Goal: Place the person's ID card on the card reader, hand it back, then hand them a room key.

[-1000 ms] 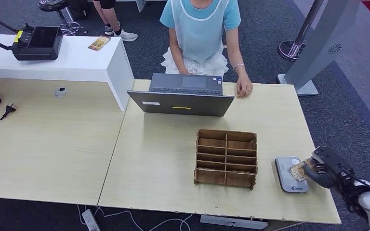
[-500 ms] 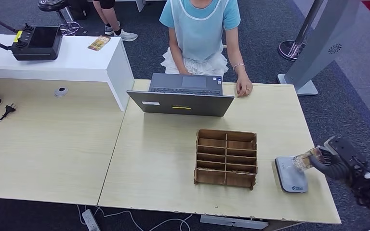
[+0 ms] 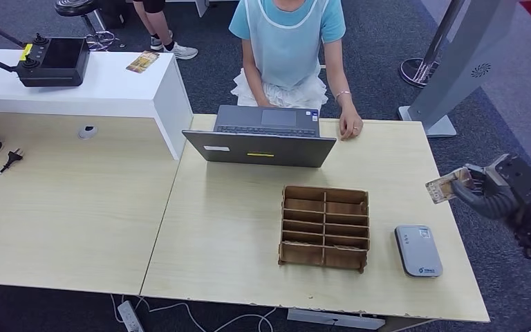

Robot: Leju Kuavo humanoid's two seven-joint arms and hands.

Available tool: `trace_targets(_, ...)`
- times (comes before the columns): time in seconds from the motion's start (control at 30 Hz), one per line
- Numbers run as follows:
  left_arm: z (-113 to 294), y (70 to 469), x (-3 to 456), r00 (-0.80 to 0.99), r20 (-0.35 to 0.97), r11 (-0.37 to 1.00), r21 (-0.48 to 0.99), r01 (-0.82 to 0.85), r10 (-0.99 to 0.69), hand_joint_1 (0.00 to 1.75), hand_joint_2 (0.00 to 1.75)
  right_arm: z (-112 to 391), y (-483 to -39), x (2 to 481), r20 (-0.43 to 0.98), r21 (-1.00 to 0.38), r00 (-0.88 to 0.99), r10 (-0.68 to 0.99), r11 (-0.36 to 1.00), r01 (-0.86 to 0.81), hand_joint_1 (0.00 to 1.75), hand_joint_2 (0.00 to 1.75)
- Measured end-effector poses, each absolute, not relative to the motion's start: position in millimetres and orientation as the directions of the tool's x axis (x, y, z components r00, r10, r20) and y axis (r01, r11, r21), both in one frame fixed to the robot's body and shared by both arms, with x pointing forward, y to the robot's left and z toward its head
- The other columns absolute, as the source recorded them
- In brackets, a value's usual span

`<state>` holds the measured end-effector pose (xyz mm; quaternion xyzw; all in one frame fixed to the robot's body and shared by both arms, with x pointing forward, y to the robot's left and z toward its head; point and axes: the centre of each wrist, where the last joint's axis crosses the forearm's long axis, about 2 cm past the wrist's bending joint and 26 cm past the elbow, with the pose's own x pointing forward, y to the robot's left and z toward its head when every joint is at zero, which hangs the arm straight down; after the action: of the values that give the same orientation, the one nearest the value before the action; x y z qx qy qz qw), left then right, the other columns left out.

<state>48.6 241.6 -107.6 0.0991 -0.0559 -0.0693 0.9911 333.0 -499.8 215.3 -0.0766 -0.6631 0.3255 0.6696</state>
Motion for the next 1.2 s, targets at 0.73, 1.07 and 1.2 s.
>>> trace_targets(0.73, -107, 239, 50, 0.983, 0.095, 0.973, 0.187, 0.138, -0.157, 0.00, 0.00, 342, -375, 412, 0.338, -0.874, -0.392, 0.856, 0.440, 0.208, 1.75, 1.75)
trace_targets(1.07, -107, 239, 50, 0.980, 0.096, 0.971, 0.180, 0.157, -0.177, 0.00, 0.00, 388, -335, 437, 0.050, -0.901, -0.336, 0.941, 0.188, 0.391, 1.75, 1.75)
trace_targets(1.2, -107, 238, 51, 0.976, 0.097, 0.968, 0.177, 0.176, -0.195, 0.00, 0.00, 402, -321, 447, 0.000, -0.900, -0.326, 0.945, 0.142, 0.412, 1.75, 1.75)
